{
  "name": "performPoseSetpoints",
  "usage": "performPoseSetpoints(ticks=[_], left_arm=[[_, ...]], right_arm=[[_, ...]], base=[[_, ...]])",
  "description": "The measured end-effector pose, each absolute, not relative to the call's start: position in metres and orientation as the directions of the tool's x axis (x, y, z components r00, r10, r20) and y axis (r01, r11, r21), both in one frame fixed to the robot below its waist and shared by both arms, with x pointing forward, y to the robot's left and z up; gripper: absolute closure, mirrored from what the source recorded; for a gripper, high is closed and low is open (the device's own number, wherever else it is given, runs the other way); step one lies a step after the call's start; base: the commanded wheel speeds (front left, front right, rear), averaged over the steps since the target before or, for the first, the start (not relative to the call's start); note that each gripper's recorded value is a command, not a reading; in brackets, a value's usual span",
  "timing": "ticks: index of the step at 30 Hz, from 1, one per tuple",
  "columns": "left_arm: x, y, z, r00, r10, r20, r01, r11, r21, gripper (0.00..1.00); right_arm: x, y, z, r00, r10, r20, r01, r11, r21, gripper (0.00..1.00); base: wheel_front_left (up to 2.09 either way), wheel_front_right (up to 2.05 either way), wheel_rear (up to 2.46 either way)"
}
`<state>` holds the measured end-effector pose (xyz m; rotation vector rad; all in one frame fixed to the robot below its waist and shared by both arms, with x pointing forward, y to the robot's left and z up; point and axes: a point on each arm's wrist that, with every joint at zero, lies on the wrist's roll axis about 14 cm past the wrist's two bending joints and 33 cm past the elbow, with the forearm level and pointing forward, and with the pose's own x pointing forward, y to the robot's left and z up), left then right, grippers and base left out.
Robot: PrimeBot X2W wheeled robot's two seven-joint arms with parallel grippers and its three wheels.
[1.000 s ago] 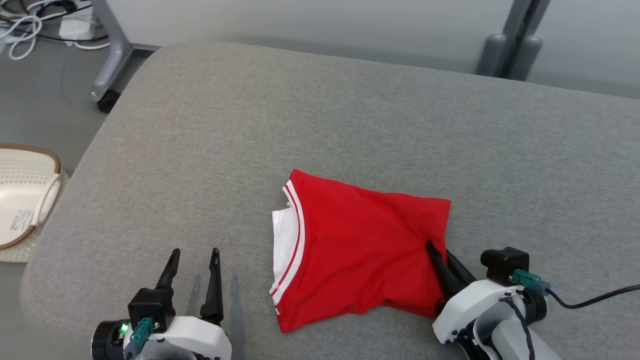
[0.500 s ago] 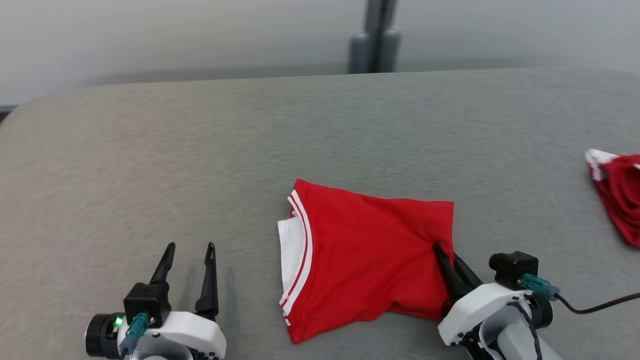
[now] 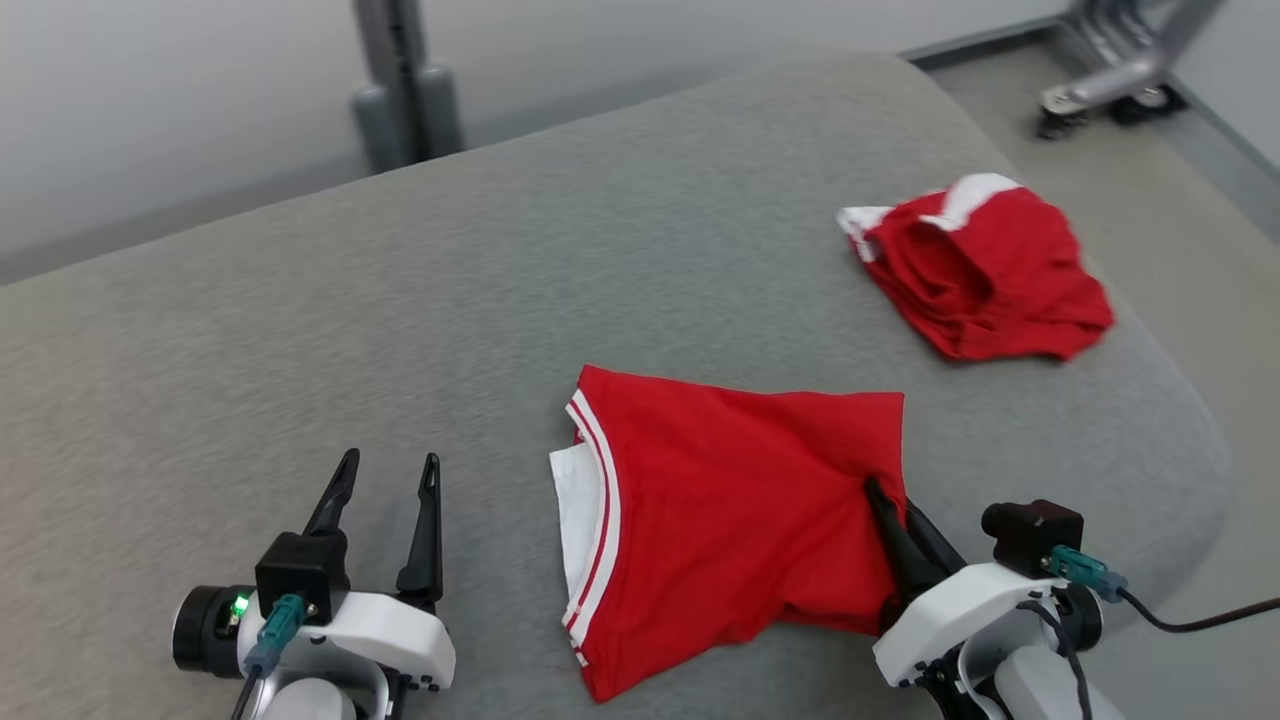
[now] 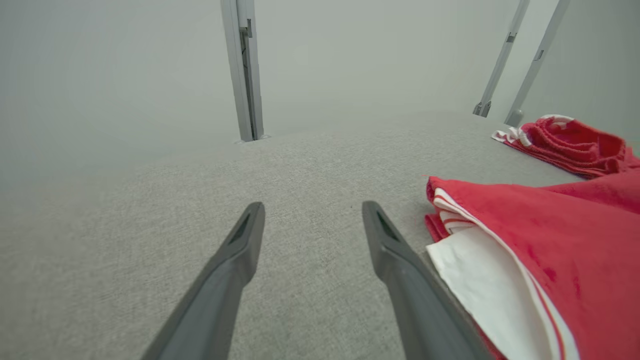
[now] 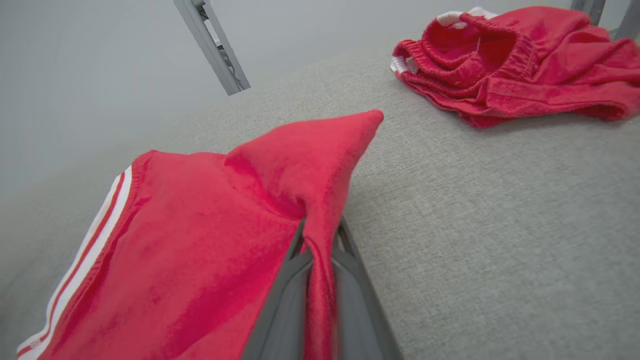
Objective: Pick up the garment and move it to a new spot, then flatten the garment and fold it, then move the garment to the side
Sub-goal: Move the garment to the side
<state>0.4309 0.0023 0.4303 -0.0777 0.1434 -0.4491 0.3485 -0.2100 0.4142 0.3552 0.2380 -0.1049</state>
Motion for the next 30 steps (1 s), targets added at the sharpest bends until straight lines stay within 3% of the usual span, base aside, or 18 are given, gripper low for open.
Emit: performPoseSetpoints(ticks=[7, 14, 23, 30], left_arm=[[0.433, -0.048, 0.427, 0.824, -0.556, -0.113, 0.543, 0.83, -0.128, 0.0], [0.432, -0.057, 0.417, 0.803, -0.582, -0.127, 0.566, 0.812, -0.141, 0.0], [0.44, -0.026, 0.412, 0.843, -0.518, -0.141, 0.505, 0.855, -0.119, 0.0], [0.444, 0.011, 0.404, 0.883, -0.439, -0.166, 0.429, 0.899, -0.092, 0.0]], right_arm=[[0.332, -0.25, 0.426, 0.956, -0.188, -0.223, 0.253, 0.914, 0.317, 1.0], [0.357, -0.269, 0.45, 0.964, -0.212, -0.158, 0.247, 0.938, 0.244, 1.0], [0.421, -0.307, 0.506, 0.968, -0.252, -0.011, 0.252, 0.963, 0.098, 1.0], [0.443, -0.363, 0.509, 0.933, -0.359, -0.026, 0.359, 0.933, -0.018, 1.0]], base=[[0.0, 0.0, 0.0], [0.0, 0.0, 0.0], [0.0, 0.0, 0.0], [0.0, 0.0, 0.0]])
